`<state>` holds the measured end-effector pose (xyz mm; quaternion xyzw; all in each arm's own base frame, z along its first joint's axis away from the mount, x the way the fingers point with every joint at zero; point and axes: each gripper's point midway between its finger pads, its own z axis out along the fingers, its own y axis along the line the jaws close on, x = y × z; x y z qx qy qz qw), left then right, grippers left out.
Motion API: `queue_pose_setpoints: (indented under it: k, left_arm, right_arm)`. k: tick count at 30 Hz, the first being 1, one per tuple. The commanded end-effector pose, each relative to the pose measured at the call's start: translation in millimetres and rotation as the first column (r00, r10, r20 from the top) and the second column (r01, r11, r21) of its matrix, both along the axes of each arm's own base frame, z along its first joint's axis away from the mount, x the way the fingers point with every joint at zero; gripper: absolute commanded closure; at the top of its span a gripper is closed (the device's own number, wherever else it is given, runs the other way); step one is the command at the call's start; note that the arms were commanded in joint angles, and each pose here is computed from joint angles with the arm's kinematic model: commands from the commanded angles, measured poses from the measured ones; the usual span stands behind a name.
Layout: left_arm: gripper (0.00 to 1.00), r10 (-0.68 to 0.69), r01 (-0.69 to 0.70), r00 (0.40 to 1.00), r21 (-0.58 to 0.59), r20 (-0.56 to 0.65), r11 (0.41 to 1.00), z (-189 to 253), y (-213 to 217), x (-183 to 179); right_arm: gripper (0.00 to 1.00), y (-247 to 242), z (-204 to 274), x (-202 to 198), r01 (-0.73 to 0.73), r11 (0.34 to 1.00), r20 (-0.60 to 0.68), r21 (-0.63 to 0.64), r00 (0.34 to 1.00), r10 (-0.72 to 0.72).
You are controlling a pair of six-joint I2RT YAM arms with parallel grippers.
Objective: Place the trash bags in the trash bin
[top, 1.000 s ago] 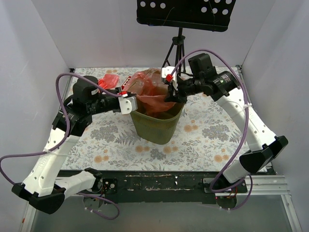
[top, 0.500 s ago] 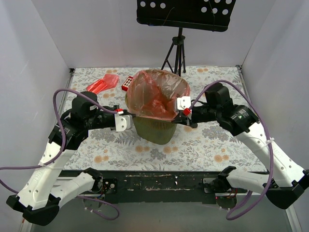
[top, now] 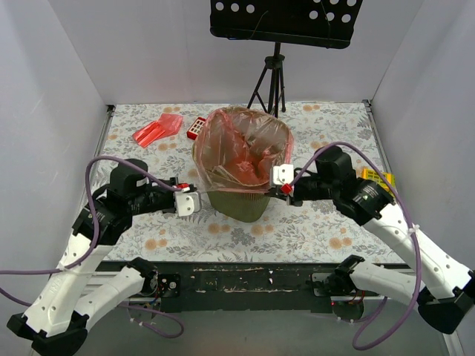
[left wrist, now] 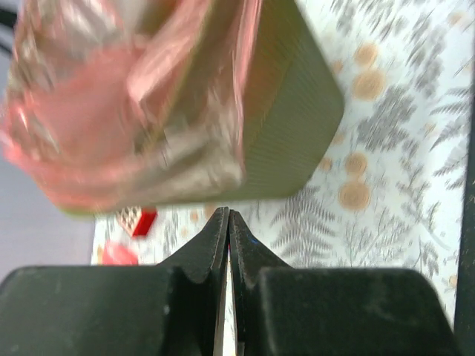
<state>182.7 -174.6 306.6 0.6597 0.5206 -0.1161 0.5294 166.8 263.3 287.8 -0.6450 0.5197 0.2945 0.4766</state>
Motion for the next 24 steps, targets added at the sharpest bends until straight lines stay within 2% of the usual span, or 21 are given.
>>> queue_pose_setpoints:
  k: [1, 5, 7, 9, 11, 12, 15, 17, 19, 20, 22, 23, 24]
  left_arm:
    - [1.0, 0.195, -0.197, 0.98, 0.048, 0.042, 0.979, -23, 28, 24]
    - [1.0, 0.289, -0.286, 0.954, -0.041, 0.08, 0.957, -29, 28, 46]
    - [1.0, 0.352, -0.345, 0.934, -0.098, 0.057, 0.933, -30, 28, 55]
    - [1.0, 0.419, -0.416, 0.908, -0.169, -0.014, 0.894, -29, 28, 62]
    - [1.0, 0.492, -0.506, 0.862, -0.265, -0.124, 0.82, -21, 29, 67]
    - [1.0, 0.495, -0.528, 0.85, -0.291, -0.182, 0.798, -19, 28, 64]
    - [1.0, 0.441, -0.534, 0.839, -0.323, -0.32, 0.781, -2, 24, 40]
    - [1.0, 0.416, -0.561, 0.808, -0.327, -0.418, 0.76, 15, 24, 22]
    - [1.0, 0.396, -0.592, 0.784, -0.387, -0.477, 0.707, 54, 24, 17]
    - [0.93, 0.387, -0.603, 0.777, -0.409, -0.497, 0.685, 70, 22, 19]
    - [0.6, 0.364, -0.646, 0.74, -0.446, -0.566, 0.619, 96, 15, 30]
    - [0.47, 0.37, -0.687, 0.699, -0.431, -0.612, 0.585, 100, 10, 45]
    - [0.39, 0.38, -0.732, 0.652, -0.415, -0.656, 0.54, 106, 8, 57]
  right_arm:
    - [0.99, -14, -2, 14, 0.108, 0.994, 0.134, 0.03, 0.985, -0.111]
    - [0.99, -11, -9, 24, 0.139, 0.989, 0.164, 0.055, 0.976, -0.146]
    - [0.99, -6, -11, 26, 0.139, 0.988, 0.158, 0.067, 0.976, -0.148]
    - [0.99, 1, -13, 25, 0.119, 0.99, 0.155, 0.072, 0.979, -0.129]
    - [0.98, 7, -16, 21, 0.097, 0.993, 0.157, 0.07, 0.982, -0.107]
    - [0.98, 9, -17, 19, 0.086, 0.994, 0.156, 0.065, 0.983, -0.095]
    - [0.95, 13, -22, 16, 0.07, 0.997, 0.159, 0.043, 0.984, -0.076]
    - [0.94, 12, -24, 18, 0.075, 0.997, 0.167, 0.02, 0.983, -0.077]
    - [0.93, 12, -27, 18, 0.067, 0.998, 0.173, -0.002, 0.983, -0.066]
    - [0.93, 12, -27, 18, 0.068, 0.998, 0.173, -0.006, 0.983, -0.066]
    - [0.92, 14, -27, 18, 0.064, 0.998, 0.162, -0.011, 0.985, -0.061]
    - [0.92, 15, -27, 17, 0.062, 0.998, 0.153, -0.016, 0.986, -0.059]
    - [0.92, 16, -28, 17, 0.061, 0.998, 0.148, -0.022, 0.987, -0.057]
